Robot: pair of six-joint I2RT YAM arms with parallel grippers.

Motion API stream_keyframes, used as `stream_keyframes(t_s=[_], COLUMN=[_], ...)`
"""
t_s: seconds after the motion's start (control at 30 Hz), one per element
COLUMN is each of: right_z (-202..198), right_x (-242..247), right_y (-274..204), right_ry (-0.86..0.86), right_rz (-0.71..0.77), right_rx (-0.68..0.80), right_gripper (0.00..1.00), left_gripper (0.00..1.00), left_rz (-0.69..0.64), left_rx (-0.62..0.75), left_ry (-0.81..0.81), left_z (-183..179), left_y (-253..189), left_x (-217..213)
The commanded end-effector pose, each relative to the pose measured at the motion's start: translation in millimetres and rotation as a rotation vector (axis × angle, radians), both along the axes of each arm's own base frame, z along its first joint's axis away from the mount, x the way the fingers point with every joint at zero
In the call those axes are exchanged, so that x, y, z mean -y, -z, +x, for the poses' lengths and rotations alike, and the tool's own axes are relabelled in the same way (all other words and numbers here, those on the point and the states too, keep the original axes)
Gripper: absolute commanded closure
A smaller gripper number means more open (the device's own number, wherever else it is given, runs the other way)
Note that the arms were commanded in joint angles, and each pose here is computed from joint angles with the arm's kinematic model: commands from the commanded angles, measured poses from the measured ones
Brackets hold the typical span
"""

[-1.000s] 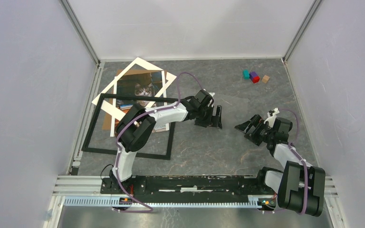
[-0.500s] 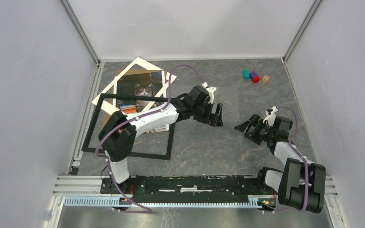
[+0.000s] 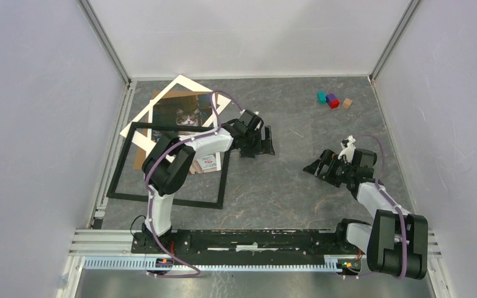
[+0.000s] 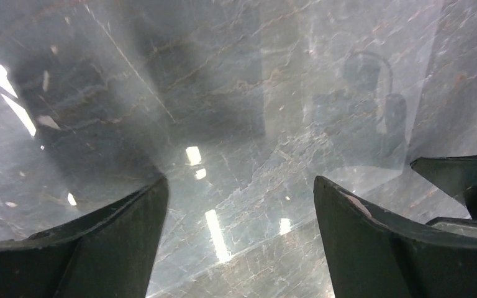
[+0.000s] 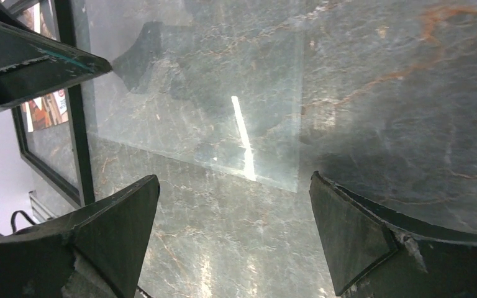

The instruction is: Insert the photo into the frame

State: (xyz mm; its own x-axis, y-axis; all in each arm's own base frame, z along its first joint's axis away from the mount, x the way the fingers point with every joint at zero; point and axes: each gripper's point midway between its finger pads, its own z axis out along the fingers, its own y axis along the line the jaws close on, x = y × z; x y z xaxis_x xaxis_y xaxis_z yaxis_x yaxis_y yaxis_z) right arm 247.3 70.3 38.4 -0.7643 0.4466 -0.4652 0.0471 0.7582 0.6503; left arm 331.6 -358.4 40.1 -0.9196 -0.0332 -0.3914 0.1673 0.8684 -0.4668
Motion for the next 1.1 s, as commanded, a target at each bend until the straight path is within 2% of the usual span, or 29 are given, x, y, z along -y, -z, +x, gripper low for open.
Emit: stream_keyframes(t_s=[0.0, 0.13, 0.47, 0.7, 1.07], right_z=[-29.4, -28.4, 4.6, 16.7, 28.6], right_x=[-7.6, -26.9, -55.0, -59.8, -38.5], right_y=[36.9, 31.7, -22.6, -40.3, -42.7], right_ry=[0.030, 0.032, 0.077, 0.195, 0.420], right_rz=[-0.019, 0.058, 0.281, 0.415, 0.469], right_rx=[-0.178, -0.186, -0.011, 0.070, 0.162], right_gripper=[0.02, 0.02, 0.02, 0.02, 0.02], left_gripper=[0.07, 0.08, 0.08, 0.08, 0.08], left_rz=[-0.007, -0.089, -0.113, -0.108, -0.118], left_rx=[-0.158, -0.236, -0.259, -0.249, -0.246], left_ry=[-0.086, -0.093, -0.090, -0.093, -0.093], left_z=[-26.5, -36.7, -43.1, -43.2, -42.3], left_y=[30.5, 40.6, 44.3, 41.0, 39.3], left_x=[1.1, 7.4, 7.7, 4.7, 5.9])
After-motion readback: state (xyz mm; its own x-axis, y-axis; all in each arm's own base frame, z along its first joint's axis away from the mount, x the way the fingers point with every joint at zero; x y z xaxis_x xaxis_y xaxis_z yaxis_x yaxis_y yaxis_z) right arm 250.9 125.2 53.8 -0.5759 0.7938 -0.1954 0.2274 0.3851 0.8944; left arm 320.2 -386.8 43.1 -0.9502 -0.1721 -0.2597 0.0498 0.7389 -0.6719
